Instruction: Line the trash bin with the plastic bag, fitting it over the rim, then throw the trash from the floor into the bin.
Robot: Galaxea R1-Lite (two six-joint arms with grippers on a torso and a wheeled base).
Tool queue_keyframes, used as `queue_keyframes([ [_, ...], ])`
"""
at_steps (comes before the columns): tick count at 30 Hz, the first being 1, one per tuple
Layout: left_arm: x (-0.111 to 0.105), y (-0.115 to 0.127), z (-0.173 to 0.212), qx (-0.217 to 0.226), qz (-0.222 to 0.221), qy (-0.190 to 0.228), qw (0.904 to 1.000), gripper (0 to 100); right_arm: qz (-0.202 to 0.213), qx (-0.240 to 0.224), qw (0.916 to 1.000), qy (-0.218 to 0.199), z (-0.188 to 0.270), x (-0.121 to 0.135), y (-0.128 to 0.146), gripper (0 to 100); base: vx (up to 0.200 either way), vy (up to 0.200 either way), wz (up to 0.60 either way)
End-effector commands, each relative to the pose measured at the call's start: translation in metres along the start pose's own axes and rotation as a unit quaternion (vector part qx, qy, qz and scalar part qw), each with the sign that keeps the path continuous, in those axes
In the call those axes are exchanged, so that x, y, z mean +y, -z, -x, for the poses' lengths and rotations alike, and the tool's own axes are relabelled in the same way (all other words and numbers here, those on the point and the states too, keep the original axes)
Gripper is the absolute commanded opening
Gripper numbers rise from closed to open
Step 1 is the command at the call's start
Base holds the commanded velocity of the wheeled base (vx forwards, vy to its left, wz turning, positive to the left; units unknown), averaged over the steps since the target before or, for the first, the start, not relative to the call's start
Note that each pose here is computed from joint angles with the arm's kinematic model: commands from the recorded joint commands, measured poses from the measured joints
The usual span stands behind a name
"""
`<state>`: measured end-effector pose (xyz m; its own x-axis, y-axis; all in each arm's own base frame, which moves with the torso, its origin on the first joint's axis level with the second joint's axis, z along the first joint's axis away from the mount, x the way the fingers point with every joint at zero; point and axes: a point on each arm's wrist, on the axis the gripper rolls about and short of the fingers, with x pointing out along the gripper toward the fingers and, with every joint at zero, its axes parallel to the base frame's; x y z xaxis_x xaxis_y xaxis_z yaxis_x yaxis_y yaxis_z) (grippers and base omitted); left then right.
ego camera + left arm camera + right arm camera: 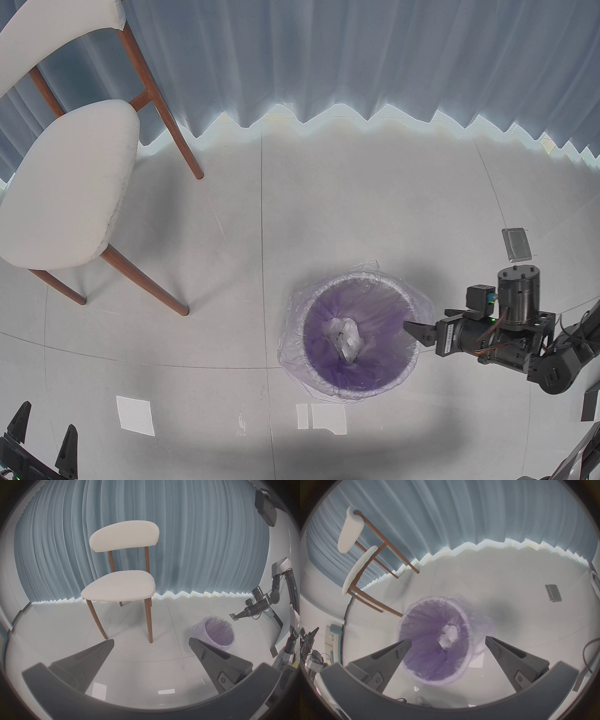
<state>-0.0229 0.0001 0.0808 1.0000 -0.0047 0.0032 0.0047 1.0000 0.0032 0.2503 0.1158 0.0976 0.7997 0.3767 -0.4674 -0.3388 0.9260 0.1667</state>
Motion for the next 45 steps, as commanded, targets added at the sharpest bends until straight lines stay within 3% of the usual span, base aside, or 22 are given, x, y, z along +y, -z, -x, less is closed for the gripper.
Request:
queue_keyframes([
  [1,0.000,0.005,0.000,0.001,0.001,-0.001,1.0000,100,-0.016,-0.037,0.9986,0.033,0.041,-0.019,-0.004,100,0.000,0.000,0.00],
  [17,0.000,0.005,0.000,0.001,0.001,-0.001,1.0000,100,-0.009,-0.085,0.9932,0.079,0.104,-0.037,0.009,100,0.000,0.000,0.00],
  [45,0.000,0.005,0.000,0.001,0.002,-0.001,1.0000,100,-0.010,-0.138,0.9823,0.127,0.179,-0.036,0.063,100,0.000,0.000,0.00],
])
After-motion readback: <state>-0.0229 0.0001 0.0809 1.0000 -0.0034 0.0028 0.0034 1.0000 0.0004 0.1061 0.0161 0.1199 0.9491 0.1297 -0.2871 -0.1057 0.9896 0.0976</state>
